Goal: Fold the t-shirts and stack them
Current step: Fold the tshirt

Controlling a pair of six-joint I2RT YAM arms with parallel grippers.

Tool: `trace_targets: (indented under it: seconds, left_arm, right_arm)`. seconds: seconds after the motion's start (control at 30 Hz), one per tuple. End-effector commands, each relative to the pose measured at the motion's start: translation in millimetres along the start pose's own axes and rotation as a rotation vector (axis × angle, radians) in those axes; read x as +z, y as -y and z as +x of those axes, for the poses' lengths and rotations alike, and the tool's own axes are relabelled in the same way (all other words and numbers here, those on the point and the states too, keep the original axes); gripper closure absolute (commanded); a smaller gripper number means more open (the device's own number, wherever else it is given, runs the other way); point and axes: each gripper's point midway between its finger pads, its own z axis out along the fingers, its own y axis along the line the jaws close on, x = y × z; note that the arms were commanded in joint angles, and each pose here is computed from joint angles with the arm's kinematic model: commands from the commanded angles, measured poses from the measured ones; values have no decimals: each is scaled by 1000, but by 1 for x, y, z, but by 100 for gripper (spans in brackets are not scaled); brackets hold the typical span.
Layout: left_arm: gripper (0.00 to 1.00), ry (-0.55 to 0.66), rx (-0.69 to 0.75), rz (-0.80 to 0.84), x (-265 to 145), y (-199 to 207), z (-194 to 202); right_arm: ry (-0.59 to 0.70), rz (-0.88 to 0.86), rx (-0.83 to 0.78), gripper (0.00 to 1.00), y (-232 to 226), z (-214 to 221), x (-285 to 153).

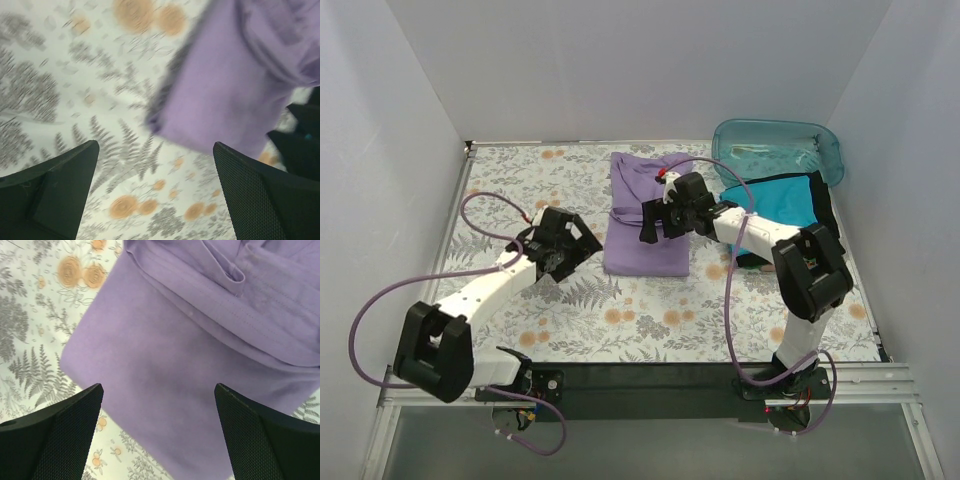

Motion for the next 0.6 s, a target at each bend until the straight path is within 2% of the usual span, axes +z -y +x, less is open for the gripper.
trace_targets:
  seconds: [0.0,0.17,0.33,0.57]
  left_arm:
    - [2,-15,-33,18,-11,-20,16]
    - [2,71,-63,92,-32,-31,14]
    - [2,169,-32,116,-37,-34,0]
    - [2,114,2,84,-25,-35,8]
  right_arm:
    - [24,-19,18,2,4,-14,19]
    - [35,4,21,2,15,-23,47]
    - [160,65,42,1,40,-58,76]
    - [316,175,85,2,79,-105,85]
